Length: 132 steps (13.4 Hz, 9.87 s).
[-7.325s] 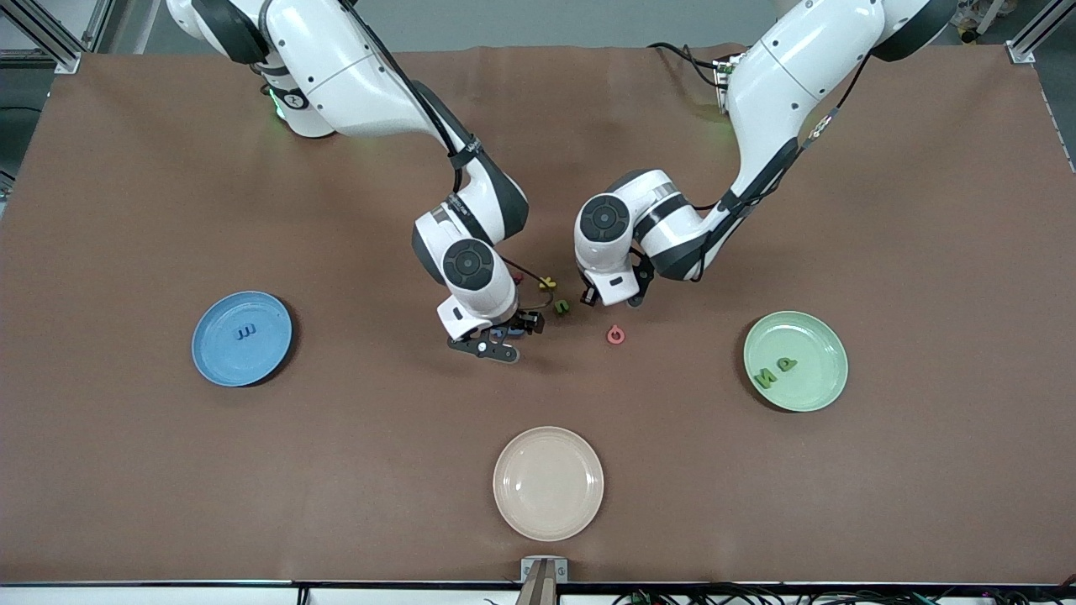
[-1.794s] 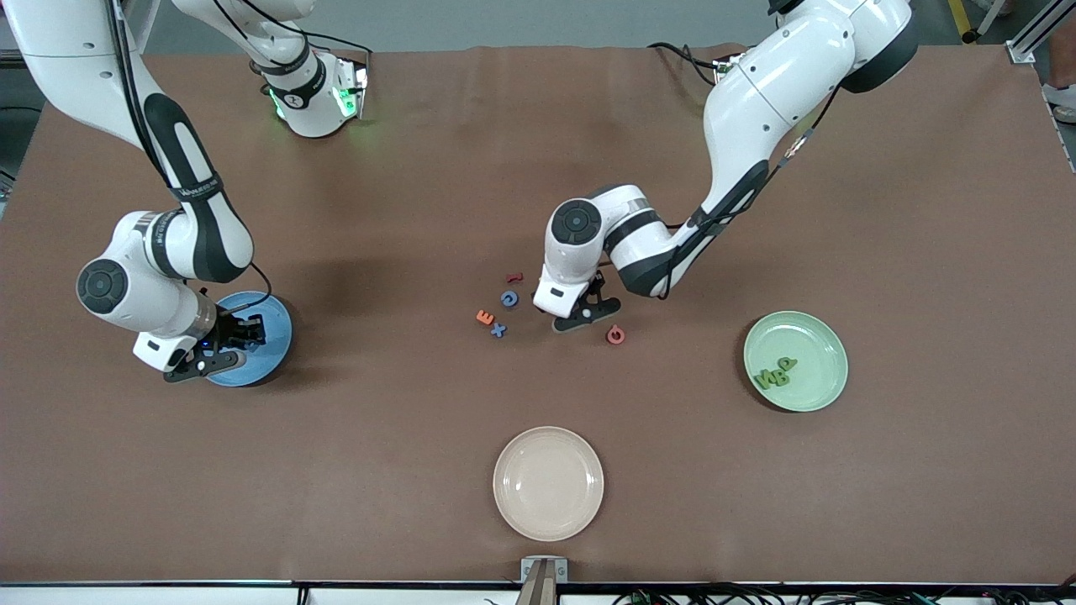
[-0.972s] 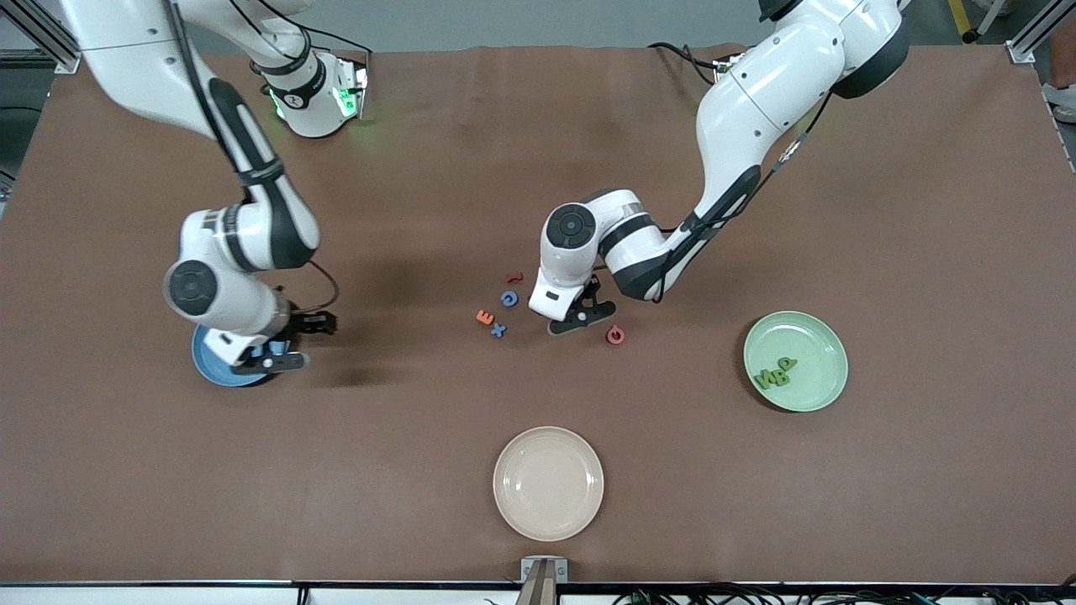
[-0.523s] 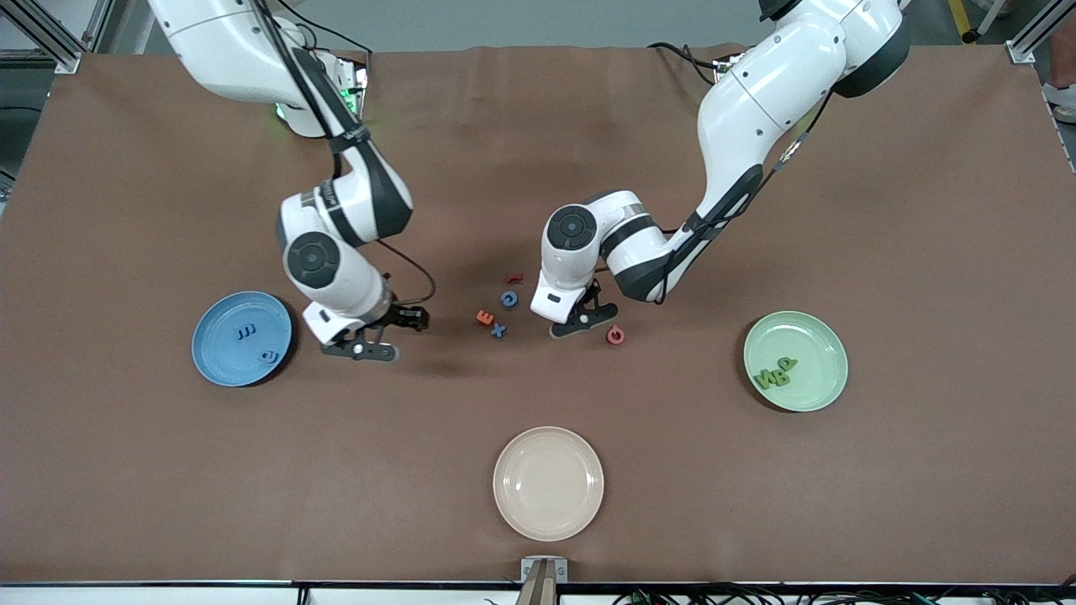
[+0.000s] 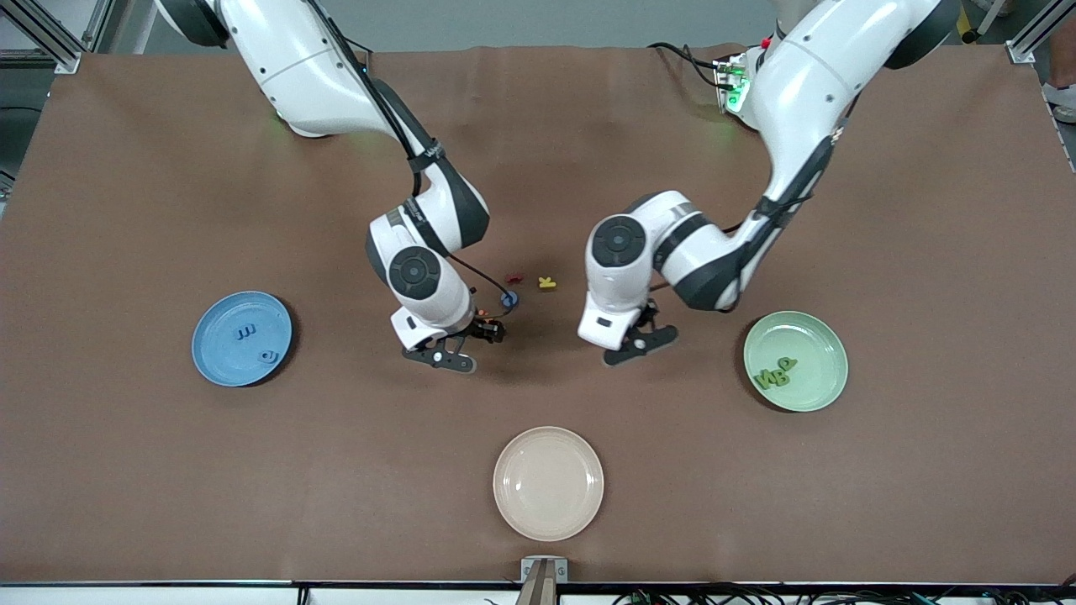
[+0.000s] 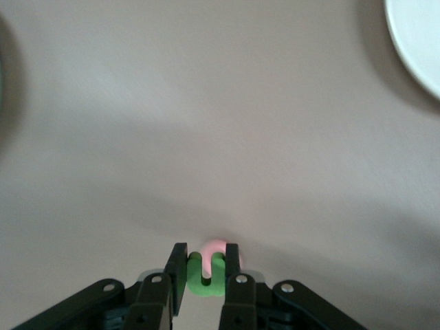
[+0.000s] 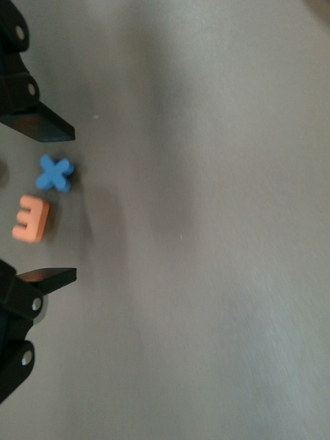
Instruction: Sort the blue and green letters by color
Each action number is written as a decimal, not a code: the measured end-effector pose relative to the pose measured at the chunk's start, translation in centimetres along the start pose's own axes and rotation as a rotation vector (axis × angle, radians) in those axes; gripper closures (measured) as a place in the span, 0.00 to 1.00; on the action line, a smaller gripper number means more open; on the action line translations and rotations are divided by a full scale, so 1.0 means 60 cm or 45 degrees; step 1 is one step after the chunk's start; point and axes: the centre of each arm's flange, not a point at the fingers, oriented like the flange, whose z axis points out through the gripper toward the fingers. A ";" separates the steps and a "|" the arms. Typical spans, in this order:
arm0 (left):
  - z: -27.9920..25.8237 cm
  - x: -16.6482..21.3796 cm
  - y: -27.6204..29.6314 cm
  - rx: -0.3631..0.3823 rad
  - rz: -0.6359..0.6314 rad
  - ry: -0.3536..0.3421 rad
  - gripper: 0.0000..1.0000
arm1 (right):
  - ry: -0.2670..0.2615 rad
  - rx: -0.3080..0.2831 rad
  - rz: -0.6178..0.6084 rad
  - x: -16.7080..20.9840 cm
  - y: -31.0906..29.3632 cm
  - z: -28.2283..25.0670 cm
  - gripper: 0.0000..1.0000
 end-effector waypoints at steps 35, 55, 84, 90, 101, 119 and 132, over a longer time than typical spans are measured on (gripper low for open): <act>-0.347 0.285 -0.409 0.039 0.248 0.057 0.00 | -0.038 -0.059 -0.158 -0.022 -0.047 0.040 0.75; -0.551 0.181 -0.586 -0.093 0.335 -0.119 0.00 | -0.102 -0.072 -0.708 0.239 0.641 -0.118 0.75; -0.539 0.187 -0.558 -0.110 0.365 -0.080 0.00 | -0.164 -0.005 -0.171 -0.104 0.031 -0.086 0.15; -0.539 0.188 -0.558 -0.110 0.364 -0.080 0.00 | -0.104 0.016 -0.132 -0.122 -0.048 -0.002 0.15; -0.535 0.188 -0.558 -0.108 0.365 -0.086 0.00 | -0.048 -0.030 -0.146 -0.137 -0.058 0.064 0.17; -0.533 0.190 -0.556 -0.110 0.365 -0.082 0.00 | -0.030 -0.046 -0.151 -0.123 -0.056 0.053 0.65; -0.534 0.194 -0.559 -0.113 0.359 -0.070 0.00 | -0.237 -0.130 -0.466 0.189 0.315 -0.212 0.65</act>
